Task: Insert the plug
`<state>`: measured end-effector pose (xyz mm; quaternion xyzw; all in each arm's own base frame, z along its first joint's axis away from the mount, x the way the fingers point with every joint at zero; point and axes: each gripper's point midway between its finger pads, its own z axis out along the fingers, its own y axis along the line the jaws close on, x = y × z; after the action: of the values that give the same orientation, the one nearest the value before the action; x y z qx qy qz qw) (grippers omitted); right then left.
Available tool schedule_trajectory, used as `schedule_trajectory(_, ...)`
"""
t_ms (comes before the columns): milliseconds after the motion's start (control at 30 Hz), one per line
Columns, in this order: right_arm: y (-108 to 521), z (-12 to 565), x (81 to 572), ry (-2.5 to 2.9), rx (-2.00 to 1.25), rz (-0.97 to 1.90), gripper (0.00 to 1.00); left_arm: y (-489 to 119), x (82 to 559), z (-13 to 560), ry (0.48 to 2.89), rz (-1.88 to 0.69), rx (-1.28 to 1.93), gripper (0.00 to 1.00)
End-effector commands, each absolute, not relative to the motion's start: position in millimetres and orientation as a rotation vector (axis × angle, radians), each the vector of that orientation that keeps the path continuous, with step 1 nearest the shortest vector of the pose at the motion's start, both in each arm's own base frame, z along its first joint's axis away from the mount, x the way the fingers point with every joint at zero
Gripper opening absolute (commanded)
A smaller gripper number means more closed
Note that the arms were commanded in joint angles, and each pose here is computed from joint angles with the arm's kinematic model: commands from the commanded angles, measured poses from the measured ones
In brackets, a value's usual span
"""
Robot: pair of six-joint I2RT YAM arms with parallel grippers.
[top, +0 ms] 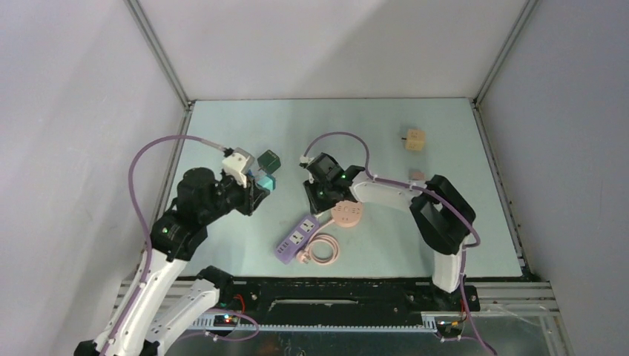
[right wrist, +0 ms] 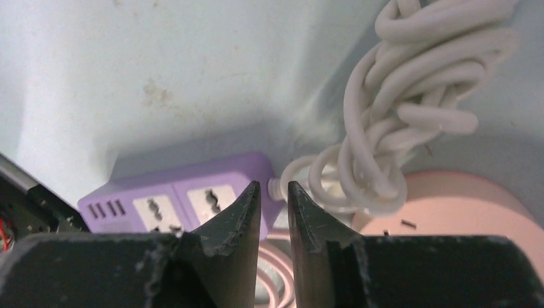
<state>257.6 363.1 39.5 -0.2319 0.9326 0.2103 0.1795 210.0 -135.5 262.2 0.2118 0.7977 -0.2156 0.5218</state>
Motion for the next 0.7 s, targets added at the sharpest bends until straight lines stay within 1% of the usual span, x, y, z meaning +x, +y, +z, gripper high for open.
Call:
schedule_trajectory(0, 362.5, 83.9, 260.0, 2.505, -0.657, 0.687, 0.25, -148.3, 212.9, 252.5, 1.867, -0.521, 0.709, 0.00)
schedule_trajectory(133, 350.9, 105.4, 255.8, 2.458, -0.624, 0.722, 0.25, -159.4, 212.0, 239.3, 1.872, -0.570, 0.798, 0.00)
schedule_trajectory(267, 325.9, 115.8, 256.0, 2.446, -0.559, 0.724, 0.26, -173.1, 207.1, 223.7, 1.926, -0.616, 0.905, 0.00)
schedule_trajectory(400, 291.6, 115.1, 255.7, 2.451, -0.473, 0.706, 0.26, -180.5, 206.8, 209.3, 2.038, -0.582, 0.974, 0.00)
schedule_trajectory(500, 260.5, 112.3, 254.0, 2.456, -0.389, 0.700, 0.26, -179.8, 213.5, 198.8, 2.128, -0.505, 0.988, 0.00)
schedule_trajectory(667, 215.4, 117.2, 250.5, 2.417, -0.248, 0.681, 0.28, -183.5, 213.9, 179.7, 2.376, -0.494, 0.979, 0.00)
